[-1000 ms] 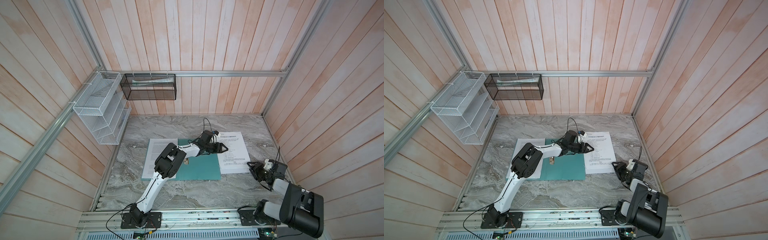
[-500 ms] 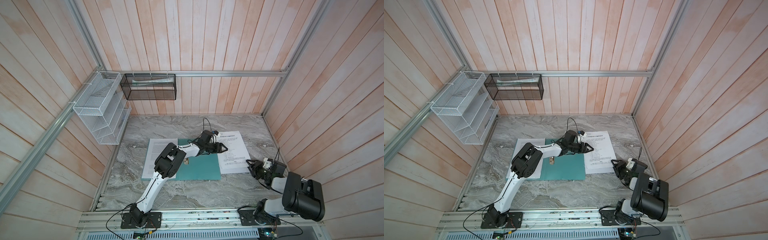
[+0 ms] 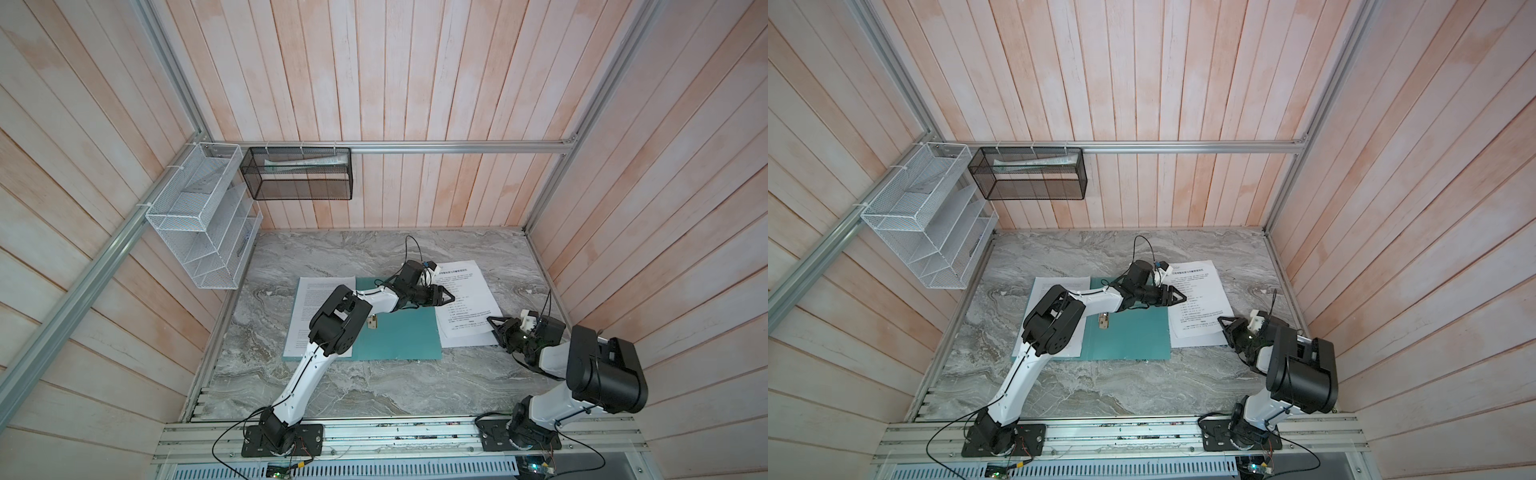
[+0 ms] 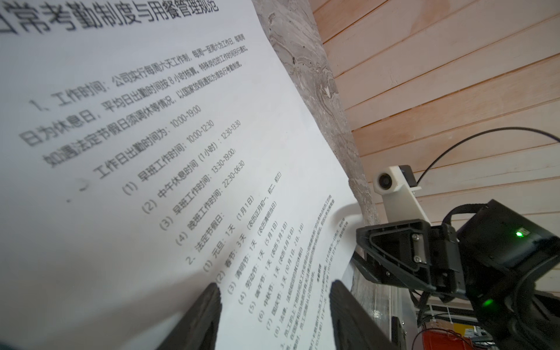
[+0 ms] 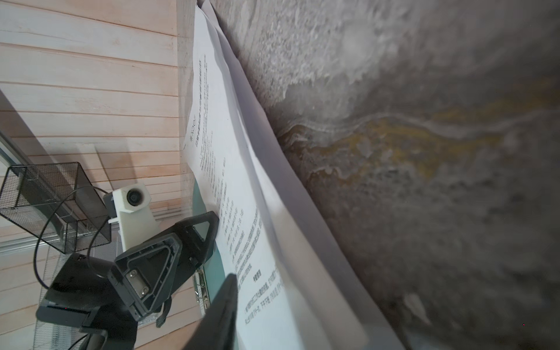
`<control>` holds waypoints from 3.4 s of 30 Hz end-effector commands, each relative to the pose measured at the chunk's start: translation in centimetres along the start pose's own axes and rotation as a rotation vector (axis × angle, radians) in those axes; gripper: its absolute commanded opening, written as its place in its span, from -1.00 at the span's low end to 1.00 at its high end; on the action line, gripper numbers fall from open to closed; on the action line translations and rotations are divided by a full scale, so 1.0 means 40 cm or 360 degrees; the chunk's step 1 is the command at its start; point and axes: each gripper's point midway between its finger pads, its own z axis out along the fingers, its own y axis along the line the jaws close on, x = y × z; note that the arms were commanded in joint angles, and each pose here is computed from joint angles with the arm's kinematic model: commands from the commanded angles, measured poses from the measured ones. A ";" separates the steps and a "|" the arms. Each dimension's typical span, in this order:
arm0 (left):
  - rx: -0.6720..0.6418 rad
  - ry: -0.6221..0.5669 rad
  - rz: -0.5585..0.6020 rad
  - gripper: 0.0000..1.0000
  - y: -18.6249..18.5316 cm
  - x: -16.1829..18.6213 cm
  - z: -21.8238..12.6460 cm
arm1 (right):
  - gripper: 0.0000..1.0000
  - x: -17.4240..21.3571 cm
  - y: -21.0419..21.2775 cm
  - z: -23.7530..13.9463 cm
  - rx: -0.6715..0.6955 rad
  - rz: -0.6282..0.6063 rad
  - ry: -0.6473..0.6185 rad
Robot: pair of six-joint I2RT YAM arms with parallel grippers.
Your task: Put the files into the folder
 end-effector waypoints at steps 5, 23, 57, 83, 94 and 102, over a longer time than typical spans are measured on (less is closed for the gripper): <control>-0.0119 0.0114 -0.0097 0.19 0.090 0.072 0.012 | -0.79 0.001 0.041 0.015 -0.0076 -0.0050 0.0027; -0.0056 -0.0261 0.0151 0.64 -0.186 -0.214 -0.241 | -1.00 -0.013 0.294 -0.049 -0.0444 0.0011 0.0029; -0.0443 -0.0531 -0.0113 0.64 -0.035 0.026 -0.589 | -1.00 0.417 0.194 0.073 0.0348 0.0287 -0.0234; -0.0484 -0.0483 -0.0170 0.64 0.005 0.092 -0.586 | -1.00 0.560 0.264 0.100 0.0238 0.0238 0.0015; -0.0499 -0.0478 -0.0180 0.64 0.020 0.104 -0.582 | 0.18 0.558 0.292 0.016 0.0210 -0.0250 0.0212; -0.0510 -0.0459 -0.0155 0.64 0.024 0.090 -0.573 | 0.11 0.465 0.248 -0.050 0.0326 -0.0493 0.0301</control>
